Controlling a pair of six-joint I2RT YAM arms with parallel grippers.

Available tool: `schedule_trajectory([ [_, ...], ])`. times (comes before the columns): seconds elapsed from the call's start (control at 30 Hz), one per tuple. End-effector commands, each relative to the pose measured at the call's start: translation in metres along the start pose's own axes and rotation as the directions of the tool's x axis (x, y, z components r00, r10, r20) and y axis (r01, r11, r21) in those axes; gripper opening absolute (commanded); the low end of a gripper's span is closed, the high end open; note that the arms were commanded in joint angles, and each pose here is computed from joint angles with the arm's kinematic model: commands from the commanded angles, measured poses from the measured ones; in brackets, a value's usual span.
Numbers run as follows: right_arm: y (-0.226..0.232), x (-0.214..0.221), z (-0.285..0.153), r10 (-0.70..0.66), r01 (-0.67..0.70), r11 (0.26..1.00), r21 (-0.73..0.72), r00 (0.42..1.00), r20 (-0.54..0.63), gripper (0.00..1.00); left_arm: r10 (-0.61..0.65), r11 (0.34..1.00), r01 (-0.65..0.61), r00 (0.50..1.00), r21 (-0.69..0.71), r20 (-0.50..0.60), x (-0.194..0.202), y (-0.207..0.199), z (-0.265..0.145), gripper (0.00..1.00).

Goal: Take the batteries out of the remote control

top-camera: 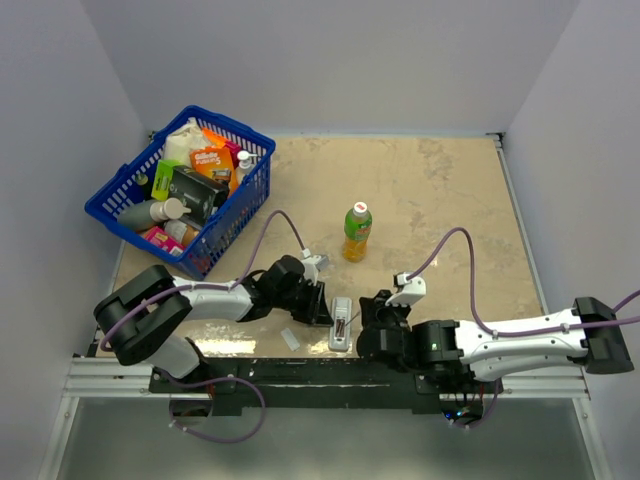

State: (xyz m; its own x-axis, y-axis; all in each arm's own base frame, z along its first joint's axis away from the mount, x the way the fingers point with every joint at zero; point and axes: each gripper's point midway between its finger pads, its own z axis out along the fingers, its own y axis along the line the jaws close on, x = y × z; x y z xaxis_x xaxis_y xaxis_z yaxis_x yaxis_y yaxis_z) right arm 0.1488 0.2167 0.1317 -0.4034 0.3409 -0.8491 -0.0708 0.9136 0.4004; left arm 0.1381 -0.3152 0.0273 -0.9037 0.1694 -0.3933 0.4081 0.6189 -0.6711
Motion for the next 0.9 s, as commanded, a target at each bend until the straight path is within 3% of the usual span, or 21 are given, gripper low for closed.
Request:
schedule_trajectory([
  [0.0, 0.020, -0.018, -0.004, 0.059, -0.058, 0.998, -0.028, 0.998, 0.029, 0.00, 0.005, 0.999, -0.005, 1.000, 0.032, 0.012, -0.002, -0.007, 0.002, 0.27],
  [0.73, -0.003, 0.016, 0.007, 0.062, -0.062, 0.998, 0.016, 0.998, 0.003, 0.00, -0.013, 0.999, 0.013, 1.000, 0.049, -0.001, 0.005, -0.007, 0.006, 0.25],
  [0.87, 0.000, 0.018, 0.007, 0.118, -0.118, 0.993, 0.000, 0.993, 0.001, 0.00, -0.014, 0.999, 0.014, 1.000, 0.044, 0.001, 0.005, -0.006, 0.006, 0.25],
])
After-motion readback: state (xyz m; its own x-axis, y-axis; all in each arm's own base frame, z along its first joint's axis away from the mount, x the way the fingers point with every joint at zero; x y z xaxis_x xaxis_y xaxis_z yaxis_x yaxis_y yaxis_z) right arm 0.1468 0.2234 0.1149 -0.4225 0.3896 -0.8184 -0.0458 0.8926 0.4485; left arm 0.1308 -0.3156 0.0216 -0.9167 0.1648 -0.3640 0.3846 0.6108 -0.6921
